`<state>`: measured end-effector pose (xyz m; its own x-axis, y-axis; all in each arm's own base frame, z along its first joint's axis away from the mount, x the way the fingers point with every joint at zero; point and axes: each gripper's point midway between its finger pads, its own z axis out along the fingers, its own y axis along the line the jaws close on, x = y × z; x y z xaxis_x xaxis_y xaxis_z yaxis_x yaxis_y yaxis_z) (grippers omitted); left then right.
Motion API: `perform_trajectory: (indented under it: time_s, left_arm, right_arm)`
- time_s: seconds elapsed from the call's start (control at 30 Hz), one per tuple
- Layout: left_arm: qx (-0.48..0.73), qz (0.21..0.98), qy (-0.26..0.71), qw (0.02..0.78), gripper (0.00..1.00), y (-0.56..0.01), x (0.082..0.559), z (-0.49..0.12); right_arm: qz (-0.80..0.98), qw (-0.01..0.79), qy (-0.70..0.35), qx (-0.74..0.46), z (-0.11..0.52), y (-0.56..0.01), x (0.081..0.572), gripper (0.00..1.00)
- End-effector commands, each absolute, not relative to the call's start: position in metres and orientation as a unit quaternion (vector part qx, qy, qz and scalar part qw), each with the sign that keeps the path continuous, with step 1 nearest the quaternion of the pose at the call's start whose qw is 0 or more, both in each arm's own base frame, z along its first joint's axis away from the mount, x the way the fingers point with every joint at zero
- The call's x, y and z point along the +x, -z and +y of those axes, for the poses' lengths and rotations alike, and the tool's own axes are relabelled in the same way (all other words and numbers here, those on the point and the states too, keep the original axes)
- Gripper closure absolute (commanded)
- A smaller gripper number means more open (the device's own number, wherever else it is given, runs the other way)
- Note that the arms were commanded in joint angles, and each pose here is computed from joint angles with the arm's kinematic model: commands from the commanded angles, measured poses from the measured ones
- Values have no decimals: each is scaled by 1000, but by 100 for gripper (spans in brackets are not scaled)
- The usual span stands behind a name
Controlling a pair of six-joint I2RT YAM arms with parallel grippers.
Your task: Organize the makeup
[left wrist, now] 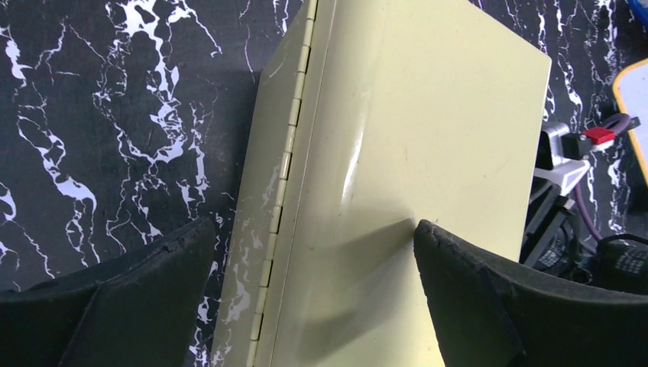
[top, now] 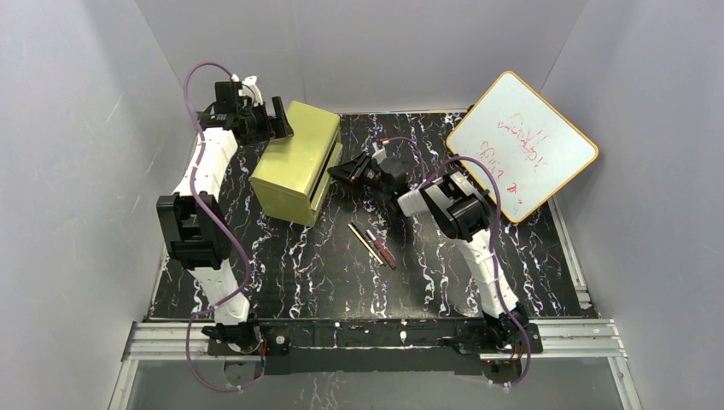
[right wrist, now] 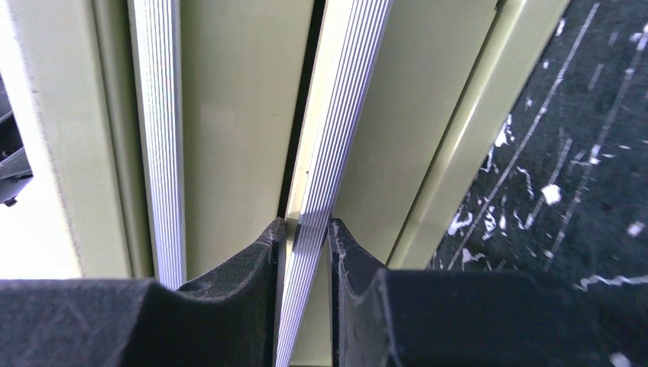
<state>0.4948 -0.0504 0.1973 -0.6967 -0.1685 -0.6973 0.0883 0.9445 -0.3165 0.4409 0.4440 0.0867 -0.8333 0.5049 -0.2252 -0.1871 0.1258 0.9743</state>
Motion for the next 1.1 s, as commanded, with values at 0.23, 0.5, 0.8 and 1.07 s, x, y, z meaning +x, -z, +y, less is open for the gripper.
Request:
perform_trajectory:
  time_s: [0.23, 0.5, 0.8, 1.07]
  left_arm:
    - [-11, 954, 48, 296, 1, -137, 472, -31]
    - [-12, 957, 37, 288, 1, -132, 470, -29]
    - [-14, 959, 33, 281, 0, -127, 468, -27]
    - [-14, 959, 32, 282, 1, -127, 468, -27]
  right_arm:
    - [720, 284, -622, 119, 400, -76, 450, 99]
    - [734, 288, -603, 120, 371, -70, 444, 99]
    - [754, 296, -574, 116, 335, -70, 438, 99]
    - [779, 305, -538, 103, 314, -71, 431, 99]
